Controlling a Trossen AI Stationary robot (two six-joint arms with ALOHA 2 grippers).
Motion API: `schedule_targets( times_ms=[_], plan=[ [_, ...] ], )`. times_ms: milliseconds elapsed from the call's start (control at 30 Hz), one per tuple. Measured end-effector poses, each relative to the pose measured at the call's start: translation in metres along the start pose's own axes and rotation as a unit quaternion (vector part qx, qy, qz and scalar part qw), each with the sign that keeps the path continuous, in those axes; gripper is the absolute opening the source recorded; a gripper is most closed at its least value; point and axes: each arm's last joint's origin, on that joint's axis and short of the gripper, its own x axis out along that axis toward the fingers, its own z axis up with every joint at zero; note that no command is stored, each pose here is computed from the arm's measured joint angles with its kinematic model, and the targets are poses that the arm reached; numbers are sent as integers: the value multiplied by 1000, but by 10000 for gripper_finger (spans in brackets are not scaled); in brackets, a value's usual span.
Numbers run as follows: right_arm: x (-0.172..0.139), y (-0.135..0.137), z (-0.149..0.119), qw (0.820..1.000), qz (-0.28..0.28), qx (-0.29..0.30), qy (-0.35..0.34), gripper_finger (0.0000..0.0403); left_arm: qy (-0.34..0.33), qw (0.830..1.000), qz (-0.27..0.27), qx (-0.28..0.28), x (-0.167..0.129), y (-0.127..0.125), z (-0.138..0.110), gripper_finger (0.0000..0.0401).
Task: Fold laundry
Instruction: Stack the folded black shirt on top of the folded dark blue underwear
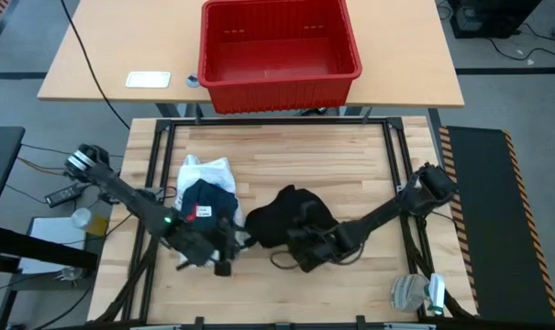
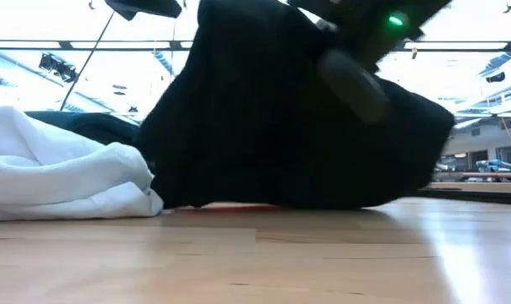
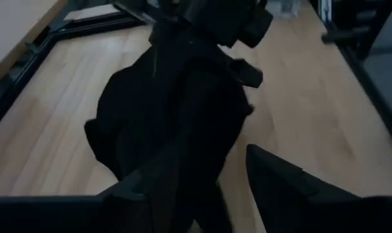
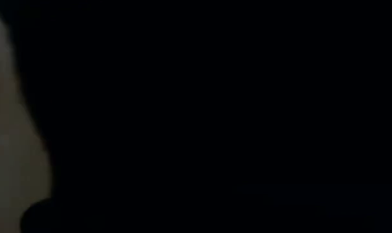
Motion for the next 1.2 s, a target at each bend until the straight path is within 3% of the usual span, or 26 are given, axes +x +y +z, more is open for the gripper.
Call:
schedule_targets(
  times_ms=[100, 400, 567, 733, 900, 1000, 1200],
  plan=[
    [7, -20, 22, 999, 3, 32, 1, 59, -3, 1000, 2, -30, -17, 15, 0, 183],
    [-8, -69, 91, 984, 152, 46, -75, 59, -42, 999, -16, -17, -57, 37, 8, 183],
    [-9, -87, 112, 948, 281, 49, -139, 59, -76, 996, -37, 1, -82, 45, 12, 183],
    [0, -101, 124, 931, 296, 97, -191, 59, -111, 992, -51, 4, -103, 57, 16, 183],
    [31, -93, 128, 913, 309, 152, -217, 59, -138, 989, -48, 38, -118, 69, 17, 183],
    [45, -92, 132, 887, 330, 204, -248, 59, -158, 986, -25, 55, -128, 79, 18, 183],
    [66, -95, 138, 803, 426, 293, -295, 59, -196, 978, 8, 74, -146, 96, 20, 183]
  ],
)
